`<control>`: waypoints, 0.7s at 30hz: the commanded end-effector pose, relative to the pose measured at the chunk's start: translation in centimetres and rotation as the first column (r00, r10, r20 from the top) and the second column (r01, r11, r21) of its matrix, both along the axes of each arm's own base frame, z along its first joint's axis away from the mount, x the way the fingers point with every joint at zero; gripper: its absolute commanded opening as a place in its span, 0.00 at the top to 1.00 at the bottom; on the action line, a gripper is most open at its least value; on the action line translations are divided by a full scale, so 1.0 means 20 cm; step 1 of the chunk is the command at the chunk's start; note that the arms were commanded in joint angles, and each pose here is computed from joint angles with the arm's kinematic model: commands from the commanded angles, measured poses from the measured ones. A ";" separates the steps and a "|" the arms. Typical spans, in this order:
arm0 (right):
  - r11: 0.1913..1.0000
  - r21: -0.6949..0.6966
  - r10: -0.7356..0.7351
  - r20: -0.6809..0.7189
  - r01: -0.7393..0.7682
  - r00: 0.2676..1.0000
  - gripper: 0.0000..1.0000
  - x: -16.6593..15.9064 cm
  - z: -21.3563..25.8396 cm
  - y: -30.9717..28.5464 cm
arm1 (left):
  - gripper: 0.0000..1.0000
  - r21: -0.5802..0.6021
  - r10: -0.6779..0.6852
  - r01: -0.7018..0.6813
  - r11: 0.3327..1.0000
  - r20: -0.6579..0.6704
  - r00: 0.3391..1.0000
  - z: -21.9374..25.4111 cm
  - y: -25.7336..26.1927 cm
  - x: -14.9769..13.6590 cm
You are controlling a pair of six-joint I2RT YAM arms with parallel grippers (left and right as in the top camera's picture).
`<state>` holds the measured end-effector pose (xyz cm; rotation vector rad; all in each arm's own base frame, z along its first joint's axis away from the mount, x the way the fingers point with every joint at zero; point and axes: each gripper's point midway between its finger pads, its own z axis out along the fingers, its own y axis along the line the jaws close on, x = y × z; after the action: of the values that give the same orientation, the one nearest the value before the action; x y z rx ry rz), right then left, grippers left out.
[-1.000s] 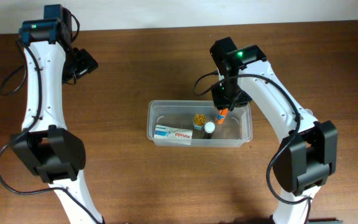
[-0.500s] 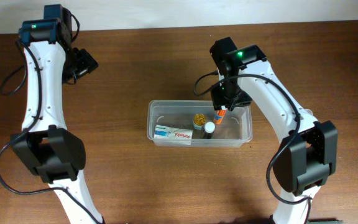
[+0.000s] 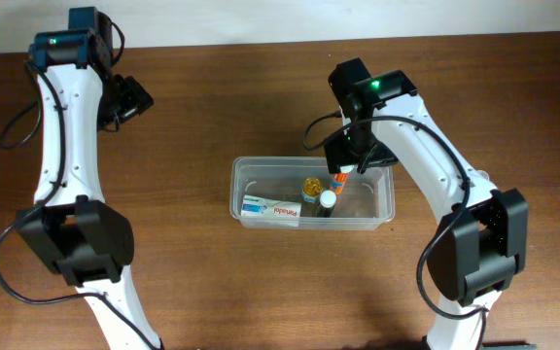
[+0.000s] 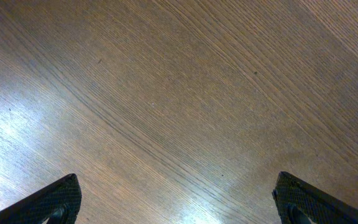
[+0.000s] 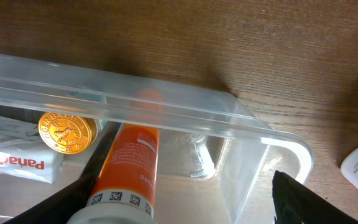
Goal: Pack container
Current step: 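Lower the tube upright into the container's right end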
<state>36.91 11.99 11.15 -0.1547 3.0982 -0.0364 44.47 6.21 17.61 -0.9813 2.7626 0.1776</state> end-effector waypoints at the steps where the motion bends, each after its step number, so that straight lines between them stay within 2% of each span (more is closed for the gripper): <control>1: 1.000 0.003 0.004 0.001 -0.004 1.000 0.19 -0.01 0.01 0.01 | 0.01 0.016 -0.007 0.007 1.000 0.033 0.999 0.08 0.01 -0.01; 5: 1.000 0.003 0.004 0.001 -0.004 1.000 0.21 -0.01 0.01 0.01 | 0.01 0.016 -0.007 0.007 1.000 0.033 0.999 0.08 0.01 -0.01; 6: 1.000 0.003 0.004 0.001 -0.004 1.000 0.24 -0.01 0.01 0.01 | 0.01 0.016 -0.007 0.007 1.000 0.033 0.999 0.08 0.01 -0.01; 10: 1.000 0.003 0.004 0.001 -0.004 1.000 0.49 -0.01 0.01 0.01 | 0.01 0.016 -0.007 0.007 1.000 0.033 0.999 0.08 0.01 -0.01; 15: 1.000 0.003 0.004 0.001 -0.004 1.000 0.61 -0.01 0.01 0.01 | 0.01 0.016 -0.007 0.007 1.000 0.033 0.999 0.08 0.01 -0.01; 17: 1.000 0.003 0.004 0.001 -0.004 1.000 0.70 -0.01 0.01 0.01 | 0.01 0.016 -0.007 0.007 1.000 0.033 0.999 0.08 0.01 -0.01; 21: 1.000 0.003 0.004 0.001 -0.004 1.000 0.74 -0.01 0.01 0.01 | 0.01 0.016 -0.007 0.007 1.000 0.033 0.999 0.08 0.01 -0.01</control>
<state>36.83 12.12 11.15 -0.1522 3.1018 -0.0243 44.46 6.21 17.60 -0.9808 2.7632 0.1779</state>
